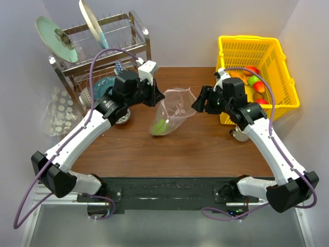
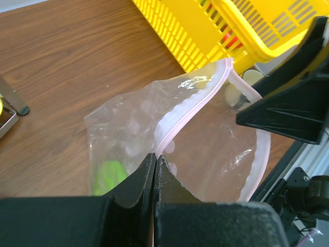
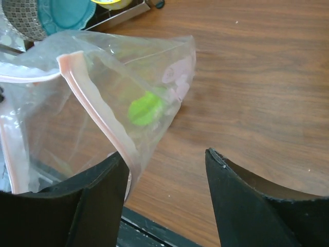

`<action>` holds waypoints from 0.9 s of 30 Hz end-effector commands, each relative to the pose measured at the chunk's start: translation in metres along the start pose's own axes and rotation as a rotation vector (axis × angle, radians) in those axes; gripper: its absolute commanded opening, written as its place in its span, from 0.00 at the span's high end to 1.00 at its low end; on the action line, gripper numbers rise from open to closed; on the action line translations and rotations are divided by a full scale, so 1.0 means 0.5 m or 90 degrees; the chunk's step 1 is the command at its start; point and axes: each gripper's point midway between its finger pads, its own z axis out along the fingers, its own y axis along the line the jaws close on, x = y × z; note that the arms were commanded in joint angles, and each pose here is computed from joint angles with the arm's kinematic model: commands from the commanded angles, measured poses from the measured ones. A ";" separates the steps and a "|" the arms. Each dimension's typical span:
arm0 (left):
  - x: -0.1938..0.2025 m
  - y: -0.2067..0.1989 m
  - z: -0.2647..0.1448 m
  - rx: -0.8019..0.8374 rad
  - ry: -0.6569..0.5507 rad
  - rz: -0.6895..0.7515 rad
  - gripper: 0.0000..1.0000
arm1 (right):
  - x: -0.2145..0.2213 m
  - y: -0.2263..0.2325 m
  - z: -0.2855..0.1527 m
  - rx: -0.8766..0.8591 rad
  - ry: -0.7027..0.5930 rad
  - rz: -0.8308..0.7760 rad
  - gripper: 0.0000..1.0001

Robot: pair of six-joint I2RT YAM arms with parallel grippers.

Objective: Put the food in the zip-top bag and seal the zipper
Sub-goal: Adjust the zipper on the food storage bag, then pick up the fake fruit from the bin.

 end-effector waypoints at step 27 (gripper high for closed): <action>-0.082 0.135 -0.035 -0.247 -0.054 0.105 1.00 | -0.369 -0.334 -0.097 0.404 -0.335 0.077 0.25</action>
